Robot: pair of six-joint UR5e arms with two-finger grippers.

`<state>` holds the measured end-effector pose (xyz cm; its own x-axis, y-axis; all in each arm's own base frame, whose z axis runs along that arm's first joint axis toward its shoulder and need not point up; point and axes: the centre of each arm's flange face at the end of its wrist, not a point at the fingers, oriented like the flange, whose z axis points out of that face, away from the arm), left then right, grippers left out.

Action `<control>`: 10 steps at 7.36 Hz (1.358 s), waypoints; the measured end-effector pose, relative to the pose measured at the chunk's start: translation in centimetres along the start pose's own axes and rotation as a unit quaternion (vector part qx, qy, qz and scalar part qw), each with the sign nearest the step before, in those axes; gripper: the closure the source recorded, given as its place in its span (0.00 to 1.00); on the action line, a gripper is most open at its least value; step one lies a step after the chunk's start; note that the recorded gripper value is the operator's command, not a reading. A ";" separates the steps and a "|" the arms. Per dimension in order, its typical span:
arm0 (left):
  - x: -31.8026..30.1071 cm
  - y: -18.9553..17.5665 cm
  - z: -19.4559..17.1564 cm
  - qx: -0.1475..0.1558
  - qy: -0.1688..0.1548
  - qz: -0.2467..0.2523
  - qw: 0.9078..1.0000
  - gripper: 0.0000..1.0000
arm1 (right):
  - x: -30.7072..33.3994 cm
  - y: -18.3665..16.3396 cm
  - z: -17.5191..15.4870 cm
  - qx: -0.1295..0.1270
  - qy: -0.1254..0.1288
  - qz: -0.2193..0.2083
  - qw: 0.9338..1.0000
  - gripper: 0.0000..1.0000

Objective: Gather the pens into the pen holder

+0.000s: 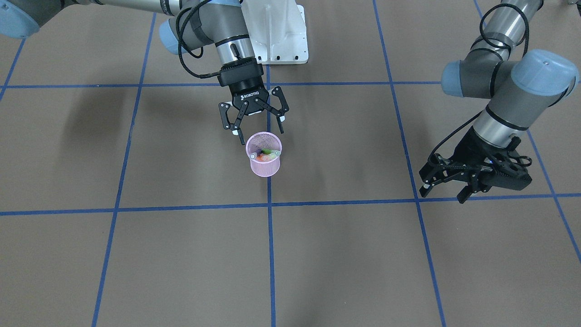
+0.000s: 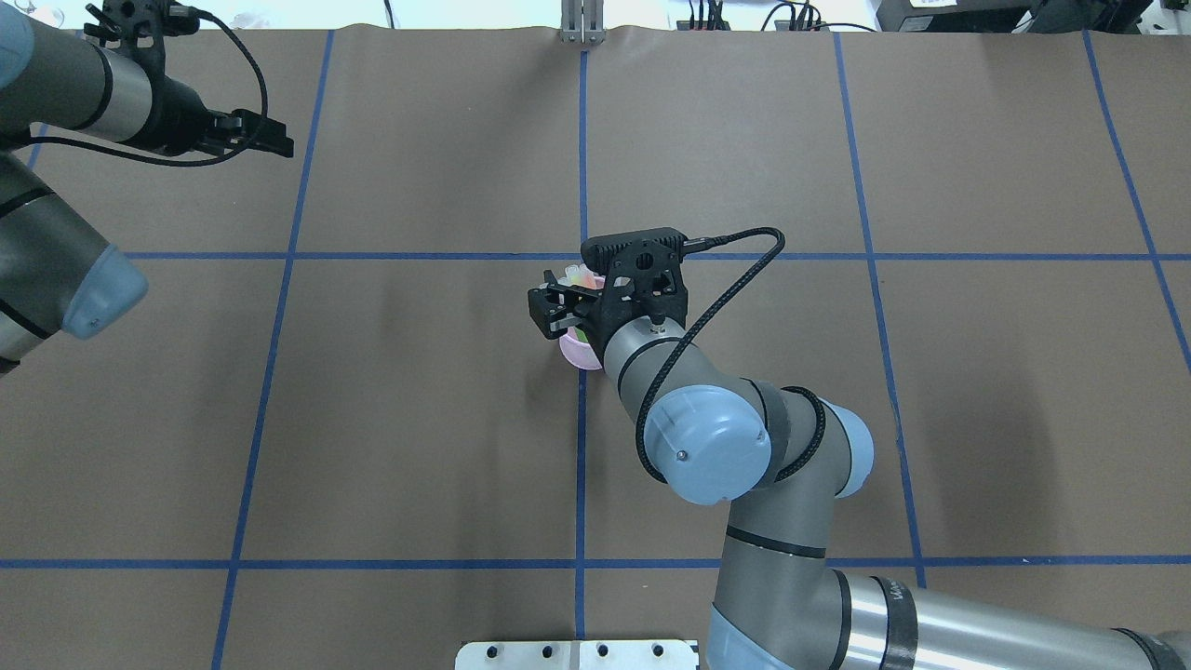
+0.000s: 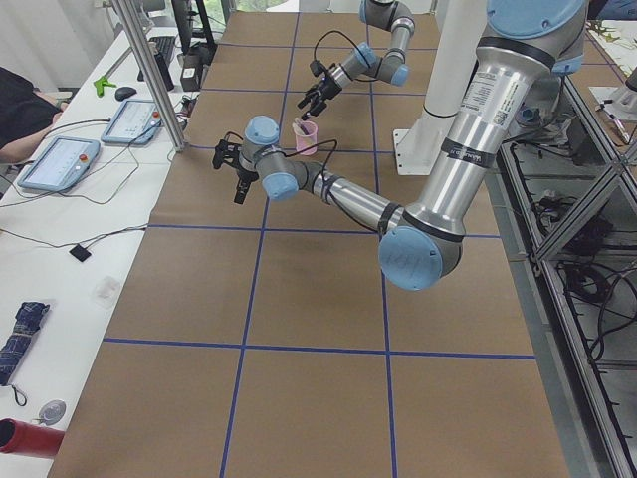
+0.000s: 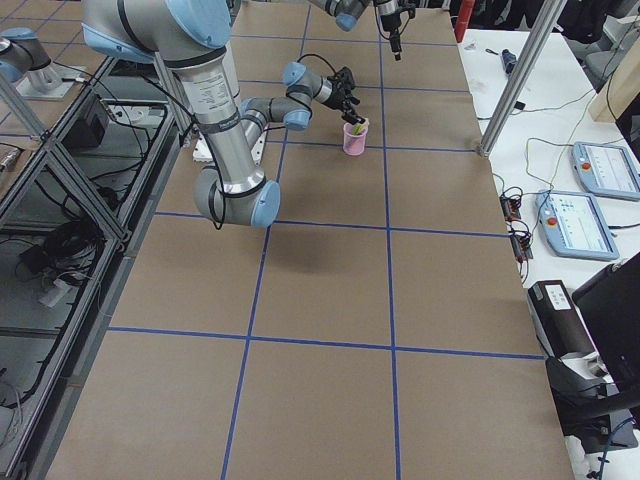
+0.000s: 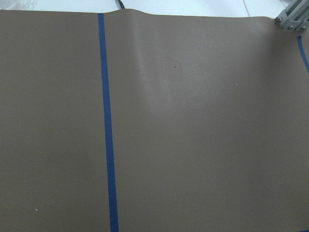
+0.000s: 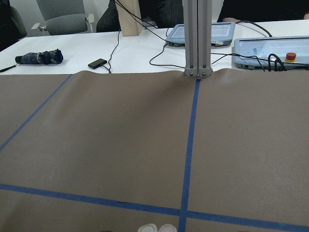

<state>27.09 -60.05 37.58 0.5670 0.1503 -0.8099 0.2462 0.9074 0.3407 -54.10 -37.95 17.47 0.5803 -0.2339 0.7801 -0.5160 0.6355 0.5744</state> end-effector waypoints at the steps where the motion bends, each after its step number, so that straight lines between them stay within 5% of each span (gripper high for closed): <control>1: -0.9 -0.7 -0.7 -0.002 -0.001 0.012 1.000 0.00 | 0.9 -2.1 -0.4 -0.023 -0.016 0.001 1.000 0.00; 4: -7.1 -4.7 -5.8 -0.061 -0.027 0.056 0.996 0.00 | 10.3 -11.2 -1.4 -0.139 -0.001 -0.035 0.990 0.00; 5: -9.1 -5.6 -7.4 -0.083 -0.044 0.077 0.993 0.00 | 15.2 -14.1 -1.7 -0.191 0.021 -0.063 0.979 0.00; 7: -12.9 -6.3 -9.4 -0.128 -0.074 0.118 0.982 0.00 | 26.2 -18.6 -2.8 -0.297 0.066 -0.118 0.945 0.00; 9: -17.7 -6.4 -11.5 -0.177 -0.087 0.183 0.963 0.00 | 36.4 -19.4 -4.8 -0.366 0.093 -0.147 0.914 0.00; 10: -21.7 -5.2 -12.5 -0.198 -0.085 0.217 0.952 0.00 | 41.3 -19.2 -6.2 -0.389 0.093 -0.132 0.907 0.00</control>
<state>3.68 -63.07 47.41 0.6753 0.5098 -0.5330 -0.3372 0.8561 0.3916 -16.35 -55.26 37.09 0.7524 -0.3721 0.5436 0.2155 0.9188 0.3306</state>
